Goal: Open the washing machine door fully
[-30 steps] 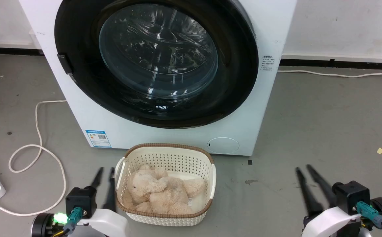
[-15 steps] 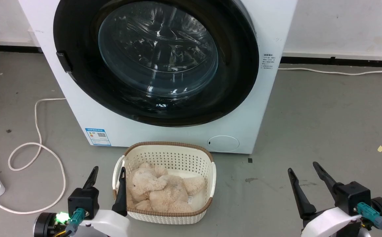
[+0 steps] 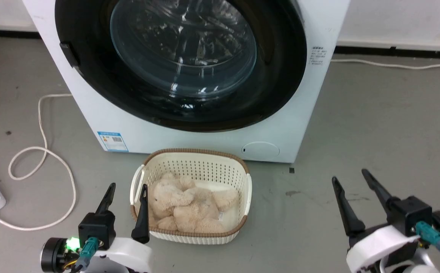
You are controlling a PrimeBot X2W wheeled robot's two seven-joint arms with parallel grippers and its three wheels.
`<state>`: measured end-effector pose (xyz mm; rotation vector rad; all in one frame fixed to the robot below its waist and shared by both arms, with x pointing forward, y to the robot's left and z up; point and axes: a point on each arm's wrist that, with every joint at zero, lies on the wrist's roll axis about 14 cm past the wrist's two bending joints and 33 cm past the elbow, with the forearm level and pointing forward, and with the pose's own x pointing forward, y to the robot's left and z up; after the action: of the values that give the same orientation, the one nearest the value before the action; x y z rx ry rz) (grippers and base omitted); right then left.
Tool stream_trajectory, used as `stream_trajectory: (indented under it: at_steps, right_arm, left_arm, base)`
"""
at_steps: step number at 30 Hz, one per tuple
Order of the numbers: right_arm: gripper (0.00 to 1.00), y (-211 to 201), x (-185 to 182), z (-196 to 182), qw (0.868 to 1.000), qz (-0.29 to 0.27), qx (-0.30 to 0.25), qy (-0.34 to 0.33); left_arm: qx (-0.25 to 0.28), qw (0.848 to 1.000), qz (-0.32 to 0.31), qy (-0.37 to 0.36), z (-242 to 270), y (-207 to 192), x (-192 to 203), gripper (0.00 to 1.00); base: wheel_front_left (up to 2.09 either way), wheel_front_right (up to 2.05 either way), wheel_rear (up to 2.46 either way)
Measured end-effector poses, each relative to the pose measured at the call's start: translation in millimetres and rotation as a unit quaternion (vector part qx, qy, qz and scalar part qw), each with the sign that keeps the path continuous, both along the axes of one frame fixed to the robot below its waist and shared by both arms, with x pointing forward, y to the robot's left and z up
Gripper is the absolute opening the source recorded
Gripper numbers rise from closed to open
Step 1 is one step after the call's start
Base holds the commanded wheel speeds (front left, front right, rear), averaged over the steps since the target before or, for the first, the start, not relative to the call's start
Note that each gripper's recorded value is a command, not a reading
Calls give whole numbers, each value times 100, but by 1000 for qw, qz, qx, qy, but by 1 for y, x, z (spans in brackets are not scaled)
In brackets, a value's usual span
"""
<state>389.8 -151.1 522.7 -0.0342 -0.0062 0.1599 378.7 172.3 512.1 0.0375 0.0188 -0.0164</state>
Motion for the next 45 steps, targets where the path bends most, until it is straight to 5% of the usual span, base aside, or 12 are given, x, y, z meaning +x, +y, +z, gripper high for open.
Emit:
stream_trajectory:
  at_steps: [11, 12, 13, 26, 35, 45]
  right_arm:
    - [98, 4, 35, 17, 1000, 15, -3, -21]
    - [25, 4, 38, 18, 1000, 16, -1, -20]
    - [0, 3, 42, 20, 1000, 16, -1, -21]
    - [0, -8, 97, 49, 999, 11, 33, -41]
    - [0, -15, 139, 51, 995, 0, 103, -13]
    - [0, -13, 185, 29, 970, -4, 231, 76]
  left_arm:
    - [-1, 1000, 1, -2, -5, 1, 12, 100]
    - [-1, 1000, 2, 0, -6, 1, 13, 100]
    - [-3, 1000, 3, 1, -7, 2, 13, 100]
    - [-12, 1000, 12, -5, -10, 5, 22, 100]
    - [-13, 1000, 18, -4, -16, 9, 27, 100]
    - [-20, 1000, 19, -7, -20, 10, 38, 100]
  base:
    - [0, 0, 0]
    - [0, 0, 0]
    - [0, 0, 0]
    - [0, 0, 0]
    - [0, 0, 0]
    - [0, 0, 0]
